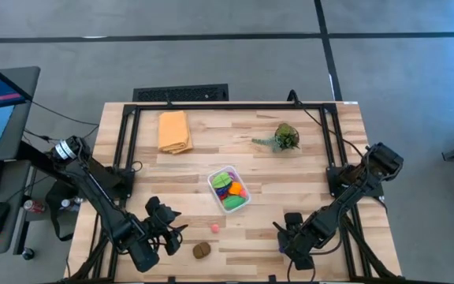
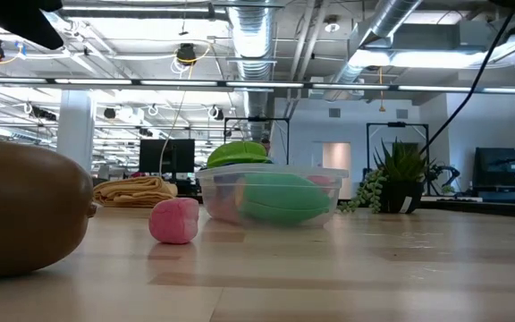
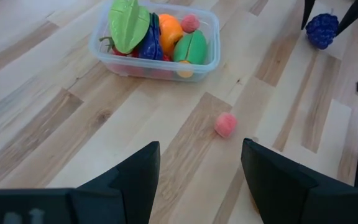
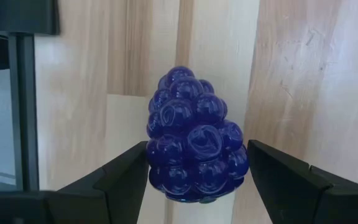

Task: Pick and placing Produce into tupperware
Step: Put the violet grapes into the transparent bin

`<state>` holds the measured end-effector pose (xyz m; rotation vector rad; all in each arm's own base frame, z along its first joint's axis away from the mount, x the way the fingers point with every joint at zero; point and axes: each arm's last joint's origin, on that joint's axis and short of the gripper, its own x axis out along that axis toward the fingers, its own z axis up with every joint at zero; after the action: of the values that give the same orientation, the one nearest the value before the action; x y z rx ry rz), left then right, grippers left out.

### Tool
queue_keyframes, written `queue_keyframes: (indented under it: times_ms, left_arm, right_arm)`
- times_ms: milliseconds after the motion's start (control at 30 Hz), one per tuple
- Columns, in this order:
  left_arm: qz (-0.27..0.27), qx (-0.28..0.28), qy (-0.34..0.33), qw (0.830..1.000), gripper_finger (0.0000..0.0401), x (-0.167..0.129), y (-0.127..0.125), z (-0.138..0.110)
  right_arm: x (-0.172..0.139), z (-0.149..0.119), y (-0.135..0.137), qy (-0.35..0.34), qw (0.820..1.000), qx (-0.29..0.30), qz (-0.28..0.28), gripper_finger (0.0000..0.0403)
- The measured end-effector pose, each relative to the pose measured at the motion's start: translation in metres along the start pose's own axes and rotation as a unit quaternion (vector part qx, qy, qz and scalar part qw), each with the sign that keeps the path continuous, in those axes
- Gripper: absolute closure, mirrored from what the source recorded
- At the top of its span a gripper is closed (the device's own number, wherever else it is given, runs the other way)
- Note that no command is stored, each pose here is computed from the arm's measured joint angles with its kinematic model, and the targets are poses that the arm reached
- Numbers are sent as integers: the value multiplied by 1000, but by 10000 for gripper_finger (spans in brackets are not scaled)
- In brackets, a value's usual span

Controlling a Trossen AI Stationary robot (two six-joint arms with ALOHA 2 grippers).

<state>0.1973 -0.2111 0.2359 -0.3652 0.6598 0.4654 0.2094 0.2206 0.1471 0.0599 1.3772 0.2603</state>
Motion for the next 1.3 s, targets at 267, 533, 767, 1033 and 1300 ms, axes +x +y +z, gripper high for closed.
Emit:
queue_keyframes:
  times_ms: [267, 533, 767, 1033, 1300]
  left_arm:
    - [3, 0, -2, 1000, 186, 0, 1, 0]
    - [3, -5, -3, 1000, 186, 0, 1, 0]
    - [3, -5, -3, 1000, 186, 0, 1, 0]
    - [3, -5, -3, 1000, 186, 0, 1, 0]
    - [4, 0, -3, 1000, 186, 0, 1, 0]
  right_arm:
    - [0, 0, 0, 1, 1000, 0, -1, 117]
    - [0, 0, 0, 0, 1000, 0, -1, 144]
    - [0, 0, 0, 0, 1000, 6, -1, 144]
    - [-7, 1, 0, -22, 1000, 21, -8, 146]
    - [-37, 4, -4, -100, 993, 50, -30, 146]
